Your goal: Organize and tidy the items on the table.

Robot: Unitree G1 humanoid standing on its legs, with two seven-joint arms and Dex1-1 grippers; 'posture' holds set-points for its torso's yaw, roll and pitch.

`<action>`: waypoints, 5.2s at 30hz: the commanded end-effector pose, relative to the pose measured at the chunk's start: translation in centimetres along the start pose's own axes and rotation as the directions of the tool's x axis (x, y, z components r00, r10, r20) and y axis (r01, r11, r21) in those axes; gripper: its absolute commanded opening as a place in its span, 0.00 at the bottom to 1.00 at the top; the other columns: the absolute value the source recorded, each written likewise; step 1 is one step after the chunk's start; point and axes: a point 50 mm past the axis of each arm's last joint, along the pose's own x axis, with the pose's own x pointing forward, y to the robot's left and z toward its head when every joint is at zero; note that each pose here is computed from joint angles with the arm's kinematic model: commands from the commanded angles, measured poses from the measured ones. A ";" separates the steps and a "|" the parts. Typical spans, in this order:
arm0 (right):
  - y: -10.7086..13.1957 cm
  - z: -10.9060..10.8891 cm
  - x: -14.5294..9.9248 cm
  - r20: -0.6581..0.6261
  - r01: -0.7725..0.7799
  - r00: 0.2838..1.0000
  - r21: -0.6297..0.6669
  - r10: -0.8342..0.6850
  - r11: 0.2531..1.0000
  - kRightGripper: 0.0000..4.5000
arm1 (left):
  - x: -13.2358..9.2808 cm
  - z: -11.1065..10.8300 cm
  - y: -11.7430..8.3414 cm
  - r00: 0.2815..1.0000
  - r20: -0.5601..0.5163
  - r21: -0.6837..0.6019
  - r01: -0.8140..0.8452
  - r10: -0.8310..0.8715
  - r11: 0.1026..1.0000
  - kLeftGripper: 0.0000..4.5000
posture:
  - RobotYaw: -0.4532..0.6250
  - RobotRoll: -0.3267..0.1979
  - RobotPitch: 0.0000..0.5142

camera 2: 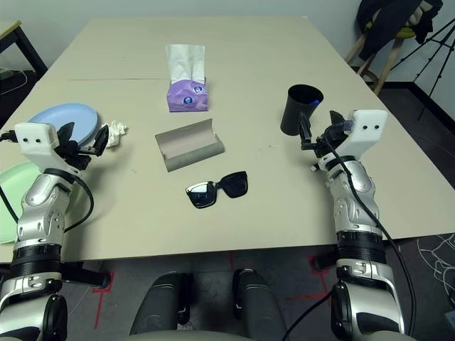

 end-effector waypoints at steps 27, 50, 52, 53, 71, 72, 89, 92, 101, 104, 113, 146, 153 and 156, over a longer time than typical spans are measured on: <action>-0.5 0.3 -0.1 -0.011 0.053 0.999 -0.037 -0.053 0.998 0.99 | 0.1 -0.1 0.7 0.993 0.004 -0.029 -0.114 0.114 0.993 1.00 | 0.49 0.62 0.17; 0.1 0.4 0.5 -0.017 0.032 0.999 -0.051 -0.033 0.998 0.99 | 0.4 0.2 0.6 0.994 0.010 -0.025 -0.108 0.108 0.994 1.00 | 0.49 0.62 0.17; 0.1 0.3 0.5 -0.017 0.032 0.999 -0.050 -0.032 0.998 0.99 | 0.4 0.2 0.6 0.994 0.009 -0.024 -0.108 0.108 0.994 1.00 | 0.49 0.62 0.17; 0.1 0.3 0.5 -0.017 0.033 0.999 -0.048 -0.033 0.998 0.99 | 0.4 0.1 0.6 0.994 0.009 -0.024 -0.108 0.108 0.994 1.00 | 0.49 0.62 0.17; 0.3 -0.2 0.3 -0.032 0.032 0.999 -0.047 -0.033 0.998 0.99 | 0.2 0.1 0.6 0.994 0.002 -0.019 -0.106 0.106 0.994 1.00 | 0.50 0.62 0.18; 0.3 -0.2 0.3 -0.032 0.031 0.999 -0.048 -0.033 0.998 0.99 | 0.2 0.1 0.6 0.994 0.002 -0.019 -0.106 0.106 0.994 1.00 | 0.50 0.62 0.18; 0.2 -0.2 0.4 -0.034 0.034 0.999 -0.057 -0.036 0.998 0.99 | 0.3 -0.2 0.5 0.995 0.000 -0.022 -0.102 0.102 0.995 1.00 | 0.49 0.62 0.17; 0.2 -0.1 0.4 -0.033 0.035 0.999 -0.058 -0.037 0.998 0.99 | 0.4 -0.3 0.5 0.995 -0.001 -0.023 -0.099 0.099 0.995 1.00 | 0.49 0.62 0.17; 0.6 -0.1 0.5 -0.023 0.040 0.999 -0.052 -0.042 0.998 0.99 | 0.5 -0.5 0.6 0.995 -0.002 -0.024 -0.095 0.095 0.995 1.00 | 0.48 0.62 0.17; 0.9 -0.2 0.5 -0.018 0.046 0.999 -0.046 -0.047 0.998 0.99 | 0.6 -0.5 0.5 0.996 -0.001 -0.023 -0.092 0.092 0.996 1.00 | 0.48 0.62 0.17; 0.9 -0.2 0.5 -0.018 0.048 0.999 -0.043 -0.049 0.998 0.99 | 0.7 -0.5 0.4 0.996 0.006 -0.023 -0.089 0.089 0.996 1.00 | 0.48 0.62 0.17; 8.5 3.0 -1.2 -0.132 -0.950 0.311 -0.046 0.941 0.308 0.99 | -1.4 0.7 1.5 0.997 -0.019 0.044 -0.072 0.073 0.996 1.00 | 0.59 0.62 0.22; 9.4 3.0 -0.7 -0.150 -0.965 0.227 -0.169 0.962 0.201 0.99 | -2.0 1.4 3.2 0.986 -0.154 0.075 -0.055 0.066 0.996 1.00 | 0.61 0.62 0.22; 9.5 2.6 -0.7 -0.164 -0.959 0.209 -0.228 0.964 0.169 0.99 | -2.6 1.7 4.0 0.979 -0.193 0.090 -0.049 0.066 0.995 1.00 | 0.62 0.62 0.22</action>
